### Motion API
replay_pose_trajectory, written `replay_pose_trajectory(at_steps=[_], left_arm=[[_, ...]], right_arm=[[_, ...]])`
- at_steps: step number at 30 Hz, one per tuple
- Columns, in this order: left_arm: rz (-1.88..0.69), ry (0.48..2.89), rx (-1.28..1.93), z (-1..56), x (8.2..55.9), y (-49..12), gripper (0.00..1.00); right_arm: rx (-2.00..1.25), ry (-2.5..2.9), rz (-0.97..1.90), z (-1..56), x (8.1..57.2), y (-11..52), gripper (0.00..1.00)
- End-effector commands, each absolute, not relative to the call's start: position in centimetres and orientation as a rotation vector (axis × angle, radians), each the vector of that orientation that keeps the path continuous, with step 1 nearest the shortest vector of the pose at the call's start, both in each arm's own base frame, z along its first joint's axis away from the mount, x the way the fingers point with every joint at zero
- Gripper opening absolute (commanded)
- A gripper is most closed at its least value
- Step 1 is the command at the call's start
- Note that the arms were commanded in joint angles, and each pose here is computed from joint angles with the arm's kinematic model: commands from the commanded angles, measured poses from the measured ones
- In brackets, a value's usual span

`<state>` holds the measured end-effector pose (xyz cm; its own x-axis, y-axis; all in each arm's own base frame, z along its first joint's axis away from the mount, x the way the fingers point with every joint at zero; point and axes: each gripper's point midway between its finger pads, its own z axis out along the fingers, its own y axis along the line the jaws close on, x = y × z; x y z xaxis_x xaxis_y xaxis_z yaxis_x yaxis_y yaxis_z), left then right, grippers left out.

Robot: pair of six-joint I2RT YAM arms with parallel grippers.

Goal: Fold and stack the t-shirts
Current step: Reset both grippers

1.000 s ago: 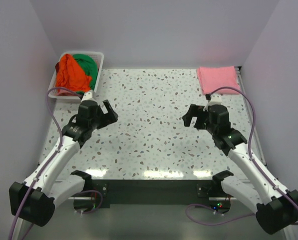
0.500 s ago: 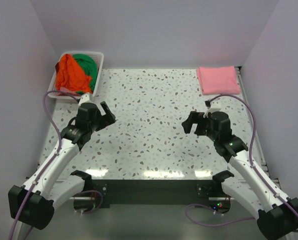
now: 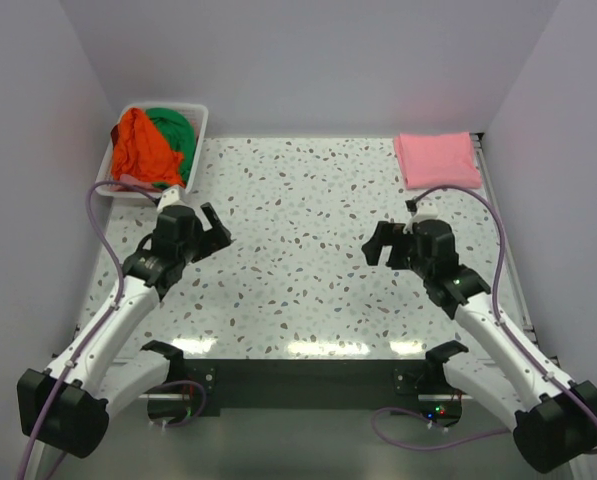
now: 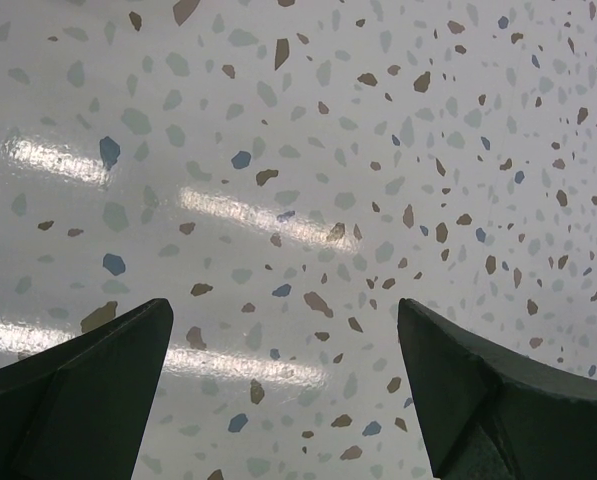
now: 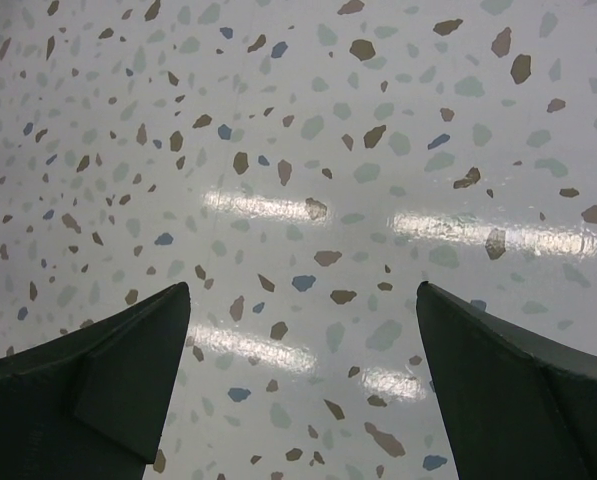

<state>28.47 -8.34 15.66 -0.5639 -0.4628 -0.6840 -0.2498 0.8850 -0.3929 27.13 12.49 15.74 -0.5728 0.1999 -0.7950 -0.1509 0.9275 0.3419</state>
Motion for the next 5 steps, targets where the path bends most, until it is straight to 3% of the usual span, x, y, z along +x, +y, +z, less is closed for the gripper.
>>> replay_pose_trajectory(at_steps=[1, 5], left_arm=[[-0.296, 2.164, -0.538, 15.89, 28.91, -7.78, 1.0], [-0.291, 2.166, -0.54, 15.82, 29.0, -7.76, 1.0]], right_arm=[[0.043, 2.073, 0.5, 17.02, 27.95, 12.96, 0.99], [0.041, 2.056, 0.504, 17.44, 28.09, 13.01, 0.99]])
